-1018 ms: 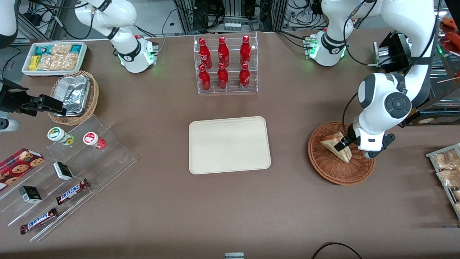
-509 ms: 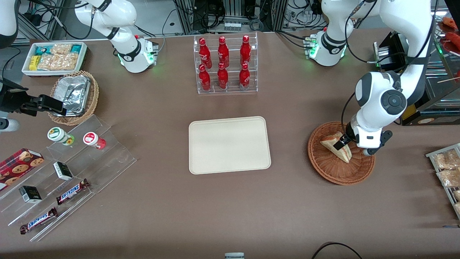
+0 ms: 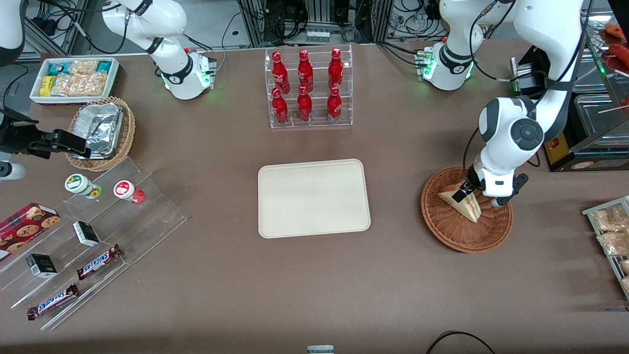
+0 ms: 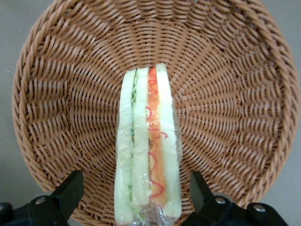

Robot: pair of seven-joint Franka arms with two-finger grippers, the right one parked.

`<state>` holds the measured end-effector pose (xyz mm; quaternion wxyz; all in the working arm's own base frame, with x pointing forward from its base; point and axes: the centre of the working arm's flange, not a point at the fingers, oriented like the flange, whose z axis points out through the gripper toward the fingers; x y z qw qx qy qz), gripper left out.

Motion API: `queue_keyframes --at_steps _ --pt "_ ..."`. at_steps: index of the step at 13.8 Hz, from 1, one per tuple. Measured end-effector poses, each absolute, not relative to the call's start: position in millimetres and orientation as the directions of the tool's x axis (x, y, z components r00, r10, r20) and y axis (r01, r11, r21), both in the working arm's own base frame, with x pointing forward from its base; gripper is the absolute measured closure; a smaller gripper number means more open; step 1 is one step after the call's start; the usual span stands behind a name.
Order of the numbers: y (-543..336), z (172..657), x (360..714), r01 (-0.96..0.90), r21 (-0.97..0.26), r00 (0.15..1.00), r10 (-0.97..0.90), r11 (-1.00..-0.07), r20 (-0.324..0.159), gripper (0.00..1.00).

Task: Place sandwich from basket to tray
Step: 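Lower the open left gripper around the wrapped sandwich and close it, then lift the sandwich and carry it over the cream tray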

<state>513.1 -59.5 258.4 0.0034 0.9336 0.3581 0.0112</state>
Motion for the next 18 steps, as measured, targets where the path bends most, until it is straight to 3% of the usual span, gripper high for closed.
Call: queue_keyframes --at_steps 4,10,13,16,18 --pt "-58 249 506 0.675 0.02 0.737 0.675 -0.738 0.022 0.03" --pt "-58 251 509 0.713 0.027 0.7 0.714 -0.7 0.026 0.63" --pt "-60 266 520 0.712 0.005 0.703 0.712 -0.703 0.01 0.71" --pt "-70 309 545 0.663 -0.061 0.745 0.665 -0.746 -0.043 0.83" --pt "-84 347 561 0.606 -0.09 0.787 0.612 -0.79 -0.074 0.83"
